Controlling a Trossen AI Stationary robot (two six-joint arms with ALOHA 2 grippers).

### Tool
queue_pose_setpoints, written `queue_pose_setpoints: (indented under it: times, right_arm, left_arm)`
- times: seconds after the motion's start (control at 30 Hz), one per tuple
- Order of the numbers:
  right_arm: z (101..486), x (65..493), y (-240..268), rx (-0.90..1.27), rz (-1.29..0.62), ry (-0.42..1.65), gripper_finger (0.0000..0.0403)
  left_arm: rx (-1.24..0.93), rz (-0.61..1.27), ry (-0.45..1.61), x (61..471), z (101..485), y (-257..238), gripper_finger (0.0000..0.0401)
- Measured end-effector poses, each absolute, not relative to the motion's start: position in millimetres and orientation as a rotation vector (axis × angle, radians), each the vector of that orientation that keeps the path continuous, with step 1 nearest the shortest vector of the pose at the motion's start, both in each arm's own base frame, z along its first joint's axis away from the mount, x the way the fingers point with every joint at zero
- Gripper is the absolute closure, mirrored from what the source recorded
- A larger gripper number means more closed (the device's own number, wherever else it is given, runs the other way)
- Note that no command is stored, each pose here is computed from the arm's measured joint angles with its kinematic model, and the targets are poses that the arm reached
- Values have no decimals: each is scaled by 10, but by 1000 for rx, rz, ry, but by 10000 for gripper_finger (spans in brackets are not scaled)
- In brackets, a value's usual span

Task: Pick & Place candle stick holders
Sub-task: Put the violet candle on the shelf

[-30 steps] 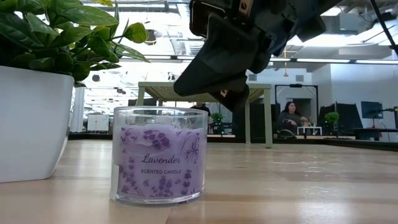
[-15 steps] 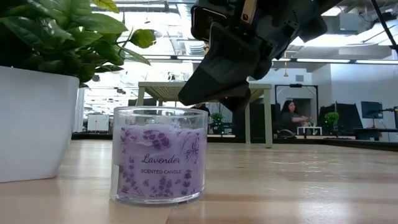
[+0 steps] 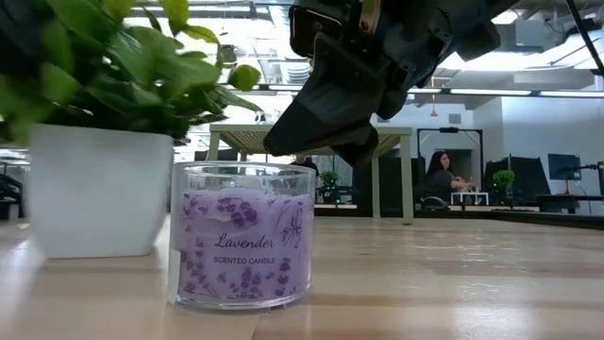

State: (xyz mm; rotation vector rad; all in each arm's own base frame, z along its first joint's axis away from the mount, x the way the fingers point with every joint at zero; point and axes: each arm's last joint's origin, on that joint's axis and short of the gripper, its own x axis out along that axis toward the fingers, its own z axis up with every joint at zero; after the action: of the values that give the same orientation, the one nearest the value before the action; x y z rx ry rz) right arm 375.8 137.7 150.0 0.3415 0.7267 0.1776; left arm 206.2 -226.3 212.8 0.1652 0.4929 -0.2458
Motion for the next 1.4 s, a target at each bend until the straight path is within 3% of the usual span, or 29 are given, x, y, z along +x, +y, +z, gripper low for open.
queue_pose_setpoints:
  times: [0.63, 1.03, 1.4]
  right_arm:
    - [2108, 3249, 1493, 207, -69, 741, 403]
    - [2016, 3225, 1556, 209, -124, 759, 403]
    - [1940, 3143, 1510, 165, -182, 856, 403]
  left_arm:
    - [310, -10, 567, 2356, 1879, -1697, 398]
    - [393, 137, 445, 2354, 2338, -1259, 398]
    - [159, -205, 433, 2107, 2421, -1397, 397]
